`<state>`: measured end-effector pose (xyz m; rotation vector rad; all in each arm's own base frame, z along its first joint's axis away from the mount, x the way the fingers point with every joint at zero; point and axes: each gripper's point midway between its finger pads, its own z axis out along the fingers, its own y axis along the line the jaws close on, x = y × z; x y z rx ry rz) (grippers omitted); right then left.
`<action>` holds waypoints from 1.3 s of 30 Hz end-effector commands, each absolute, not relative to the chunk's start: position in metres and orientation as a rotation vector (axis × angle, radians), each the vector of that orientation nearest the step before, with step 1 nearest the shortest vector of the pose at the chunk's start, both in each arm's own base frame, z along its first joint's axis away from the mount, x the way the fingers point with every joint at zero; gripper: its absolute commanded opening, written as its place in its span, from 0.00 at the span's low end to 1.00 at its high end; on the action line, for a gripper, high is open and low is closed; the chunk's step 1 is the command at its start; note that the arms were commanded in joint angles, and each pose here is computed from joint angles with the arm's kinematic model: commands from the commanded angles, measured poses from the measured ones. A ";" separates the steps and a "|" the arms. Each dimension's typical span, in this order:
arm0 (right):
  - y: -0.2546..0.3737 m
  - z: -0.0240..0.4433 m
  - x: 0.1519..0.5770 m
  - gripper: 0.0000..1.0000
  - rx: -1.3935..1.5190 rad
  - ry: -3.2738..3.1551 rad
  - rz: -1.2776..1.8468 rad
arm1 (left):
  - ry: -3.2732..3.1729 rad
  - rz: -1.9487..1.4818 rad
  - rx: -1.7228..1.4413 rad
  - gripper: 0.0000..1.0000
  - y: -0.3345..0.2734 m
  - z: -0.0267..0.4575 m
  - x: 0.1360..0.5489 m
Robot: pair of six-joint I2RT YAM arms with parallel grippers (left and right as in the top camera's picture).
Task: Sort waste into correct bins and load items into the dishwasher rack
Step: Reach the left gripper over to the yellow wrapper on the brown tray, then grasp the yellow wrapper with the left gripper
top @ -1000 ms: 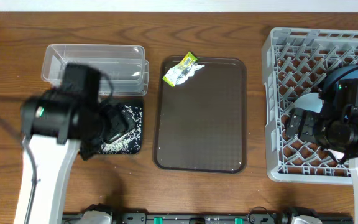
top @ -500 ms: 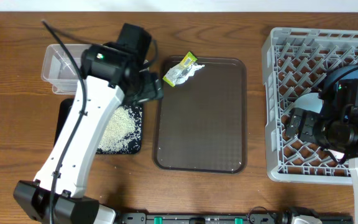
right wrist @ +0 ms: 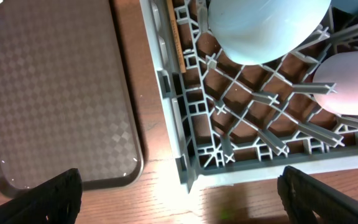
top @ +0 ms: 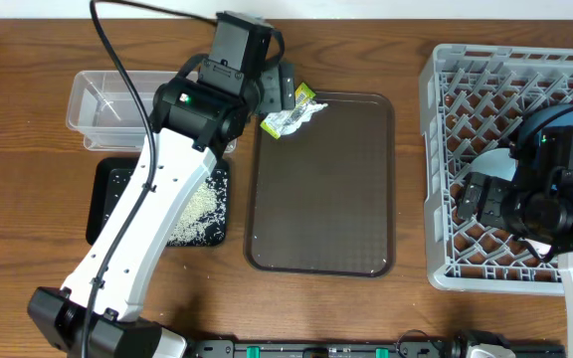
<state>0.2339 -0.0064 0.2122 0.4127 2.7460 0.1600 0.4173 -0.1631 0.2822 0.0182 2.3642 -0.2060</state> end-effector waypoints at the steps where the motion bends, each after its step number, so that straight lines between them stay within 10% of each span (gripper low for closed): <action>1: -0.006 0.213 0.233 0.99 0.415 2.742 0.151 | 2.394 -0.105 0.233 0.88 -0.178 0.250 0.432; 39: -0.006 0.213 0.233 0.99 0.415 2.742 0.151 | 2.580 0.198 0.670 0.74 -0.214 0.048 0.471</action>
